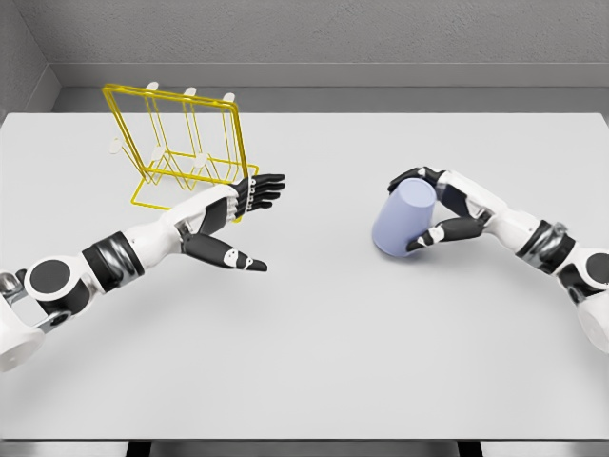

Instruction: Place the cup on the cup holder with both arms

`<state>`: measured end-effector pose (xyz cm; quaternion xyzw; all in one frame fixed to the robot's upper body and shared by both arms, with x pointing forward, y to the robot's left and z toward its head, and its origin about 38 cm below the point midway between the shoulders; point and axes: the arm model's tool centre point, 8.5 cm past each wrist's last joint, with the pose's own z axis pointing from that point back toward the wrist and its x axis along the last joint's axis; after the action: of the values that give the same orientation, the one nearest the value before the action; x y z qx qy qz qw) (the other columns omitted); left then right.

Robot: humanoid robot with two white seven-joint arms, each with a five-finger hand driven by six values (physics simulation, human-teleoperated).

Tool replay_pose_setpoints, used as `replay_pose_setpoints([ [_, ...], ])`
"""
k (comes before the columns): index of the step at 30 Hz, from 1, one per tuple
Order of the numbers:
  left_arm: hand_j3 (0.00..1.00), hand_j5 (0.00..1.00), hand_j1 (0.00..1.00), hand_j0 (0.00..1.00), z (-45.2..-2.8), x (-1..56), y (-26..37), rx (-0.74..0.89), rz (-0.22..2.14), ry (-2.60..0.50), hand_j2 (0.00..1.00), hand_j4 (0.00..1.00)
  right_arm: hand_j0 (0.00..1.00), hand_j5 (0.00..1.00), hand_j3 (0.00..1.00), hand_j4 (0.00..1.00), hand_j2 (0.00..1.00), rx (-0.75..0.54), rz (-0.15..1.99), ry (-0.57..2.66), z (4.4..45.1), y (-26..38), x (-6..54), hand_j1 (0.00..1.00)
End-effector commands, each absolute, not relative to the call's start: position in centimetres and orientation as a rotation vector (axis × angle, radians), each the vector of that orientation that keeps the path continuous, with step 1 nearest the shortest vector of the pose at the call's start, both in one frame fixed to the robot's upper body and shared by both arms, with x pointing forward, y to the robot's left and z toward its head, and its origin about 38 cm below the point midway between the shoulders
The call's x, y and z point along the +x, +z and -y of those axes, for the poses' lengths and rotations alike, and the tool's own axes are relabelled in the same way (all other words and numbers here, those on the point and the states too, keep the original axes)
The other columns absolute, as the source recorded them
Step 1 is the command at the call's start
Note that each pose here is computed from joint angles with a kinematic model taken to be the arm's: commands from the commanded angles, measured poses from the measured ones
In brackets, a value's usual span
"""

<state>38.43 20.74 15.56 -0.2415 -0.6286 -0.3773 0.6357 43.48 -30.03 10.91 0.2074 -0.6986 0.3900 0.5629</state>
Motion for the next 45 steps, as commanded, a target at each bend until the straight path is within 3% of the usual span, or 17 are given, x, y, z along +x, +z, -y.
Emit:
replay_pose_setpoints([
  [1,1.00,1.00,1.00,1.00,-20.8,38.4,15.6,-0.554,1.436,-0.859,1.00,1.00,0.59,0.59,0.59,0.59,0.59,0.514,1.659,0.908,29.1,11.0,43.5,0.59],
  [27,1.00,1.00,1.00,1.00,-21.1,38.7,15.4,-0.538,1.425,-0.855,1.00,1.00,0.57,0.57,0.57,0.57,0.57,0.760,1.637,0.866,18.9,10.4,43.3,0.57],
  [45,1.00,1.00,1.00,1.00,-24.8,38.7,15.4,-0.444,1.420,-0.818,1.00,1.00,0.60,0.60,0.60,0.60,0.60,0.715,1.556,0.905,18.0,7.7,43.4,0.60],
])
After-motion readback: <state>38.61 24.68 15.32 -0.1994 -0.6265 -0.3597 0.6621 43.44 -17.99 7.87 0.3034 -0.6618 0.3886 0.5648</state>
